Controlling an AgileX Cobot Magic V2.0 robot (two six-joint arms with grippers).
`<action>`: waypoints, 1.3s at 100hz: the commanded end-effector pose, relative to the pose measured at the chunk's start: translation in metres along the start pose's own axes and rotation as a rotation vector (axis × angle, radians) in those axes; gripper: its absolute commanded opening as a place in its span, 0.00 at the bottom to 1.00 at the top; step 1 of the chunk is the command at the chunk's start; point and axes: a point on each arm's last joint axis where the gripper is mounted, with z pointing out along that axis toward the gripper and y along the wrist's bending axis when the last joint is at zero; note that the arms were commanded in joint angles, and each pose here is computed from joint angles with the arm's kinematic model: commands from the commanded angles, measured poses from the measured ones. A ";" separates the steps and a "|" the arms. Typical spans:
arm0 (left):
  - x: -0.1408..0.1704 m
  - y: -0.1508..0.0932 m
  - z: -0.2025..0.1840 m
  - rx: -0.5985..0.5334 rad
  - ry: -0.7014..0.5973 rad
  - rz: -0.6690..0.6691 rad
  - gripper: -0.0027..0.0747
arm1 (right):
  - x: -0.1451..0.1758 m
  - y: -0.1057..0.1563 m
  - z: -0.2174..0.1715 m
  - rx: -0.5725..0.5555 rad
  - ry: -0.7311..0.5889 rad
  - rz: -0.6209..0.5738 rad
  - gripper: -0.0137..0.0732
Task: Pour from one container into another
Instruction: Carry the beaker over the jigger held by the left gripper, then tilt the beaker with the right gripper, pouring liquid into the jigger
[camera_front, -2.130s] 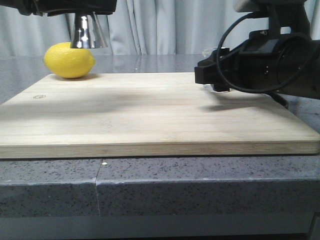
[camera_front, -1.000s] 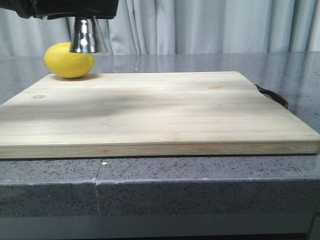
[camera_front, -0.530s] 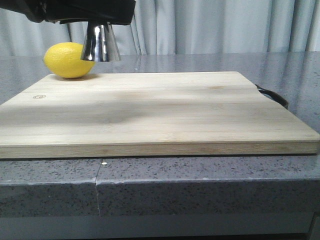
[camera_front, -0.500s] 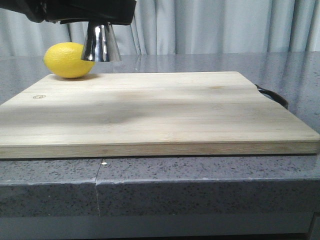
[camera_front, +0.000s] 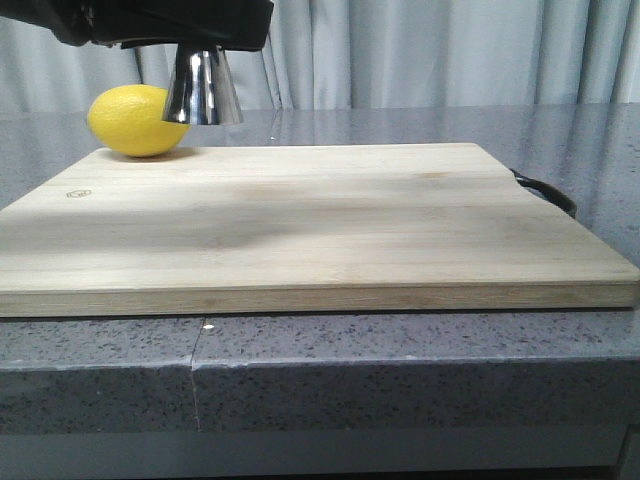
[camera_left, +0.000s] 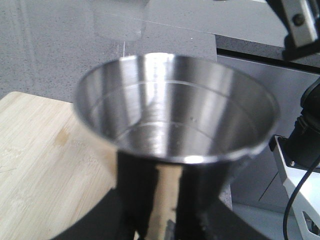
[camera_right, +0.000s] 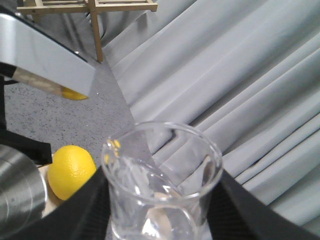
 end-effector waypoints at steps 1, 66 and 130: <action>-0.026 -0.014 -0.004 0.065 -0.111 0.034 0.01 | -0.022 -0.018 -0.010 0.061 -0.107 -0.028 0.38; -0.026 -0.014 -0.004 0.065 -0.111 0.034 0.01 | -0.022 -0.012 -0.010 0.005 -0.115 -0.243 0.38; -0.027 -0.016 -0.004 0.082 -0.115 0.035 0.01 | -0.021 -0.007 -0.010 -0.039 -0.115 -0.407 0.38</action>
